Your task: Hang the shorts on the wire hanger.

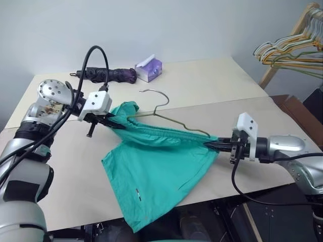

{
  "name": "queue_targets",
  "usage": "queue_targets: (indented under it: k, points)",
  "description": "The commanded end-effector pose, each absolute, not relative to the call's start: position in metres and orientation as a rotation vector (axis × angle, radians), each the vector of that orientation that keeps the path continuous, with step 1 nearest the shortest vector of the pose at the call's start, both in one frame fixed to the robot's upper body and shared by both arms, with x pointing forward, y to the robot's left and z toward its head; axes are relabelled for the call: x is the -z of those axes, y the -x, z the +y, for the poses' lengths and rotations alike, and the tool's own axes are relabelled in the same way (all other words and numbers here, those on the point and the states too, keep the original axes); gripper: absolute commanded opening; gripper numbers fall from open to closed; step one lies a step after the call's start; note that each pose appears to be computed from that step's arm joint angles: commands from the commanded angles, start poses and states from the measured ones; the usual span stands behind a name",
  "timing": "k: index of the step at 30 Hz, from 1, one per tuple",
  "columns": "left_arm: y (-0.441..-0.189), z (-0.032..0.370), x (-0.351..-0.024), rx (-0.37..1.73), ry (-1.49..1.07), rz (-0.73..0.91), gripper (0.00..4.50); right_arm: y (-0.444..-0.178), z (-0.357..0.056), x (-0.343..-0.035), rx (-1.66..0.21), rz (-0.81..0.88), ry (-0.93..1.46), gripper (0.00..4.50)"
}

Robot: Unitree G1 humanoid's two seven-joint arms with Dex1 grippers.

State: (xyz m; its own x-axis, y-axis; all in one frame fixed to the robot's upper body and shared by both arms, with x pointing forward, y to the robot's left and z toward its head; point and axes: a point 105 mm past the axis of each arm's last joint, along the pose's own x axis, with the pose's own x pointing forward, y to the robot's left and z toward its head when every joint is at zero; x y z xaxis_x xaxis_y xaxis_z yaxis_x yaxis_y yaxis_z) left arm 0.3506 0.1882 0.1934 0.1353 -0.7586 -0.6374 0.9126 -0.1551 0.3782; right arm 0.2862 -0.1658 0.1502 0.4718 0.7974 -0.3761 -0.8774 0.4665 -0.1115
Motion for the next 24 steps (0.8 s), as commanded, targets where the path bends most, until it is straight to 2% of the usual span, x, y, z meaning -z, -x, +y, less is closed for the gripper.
queue_targets:
  k: [1,2,3,8,14,20,24]
  points:
    - [-0.347,0.259,-0.189,1.26,-0.847,0.453,0.0,-0.302,-0.233,-0.147,-0.779,0.395,0.365,0.01]
    - [-0.348,0.253,-0.19,1.276,-0.839,0.431,0.0,-0.303,-0.23,-0.149,-0.784,0.381,0.349,0.01]
    - [-0.348,0.248,-0.191,1.291,-0.836,0.413,0.0,-0.303,-0.228,-0.151,-0.785,0.37,0.328,0.65]
    - [-0.351,0.231,-0.196,1.337,-0.824,0.359,0.0,-0.302,-0.222,-0.155,-0.811,0.352,0.278,2.31]
    - [-0.352,0.229,-0.198,1.338,-0.821,0.35,0.0,-0.3,-0.221,-0.153,-0.797,0.348,0.248,4.44]
    - [-0.353,0.224,-0.202,1.342,-0.801,0.317,0.0,-0.298,-0.188,-0.165,-0.89,0.305,0.118,4.48]
    - [-0.354,0.218,-0.203,1.356,-0.785,0.295,0.0,-0.308,-0.155,-0.155,-0.943,0.328,0.107,4.48]
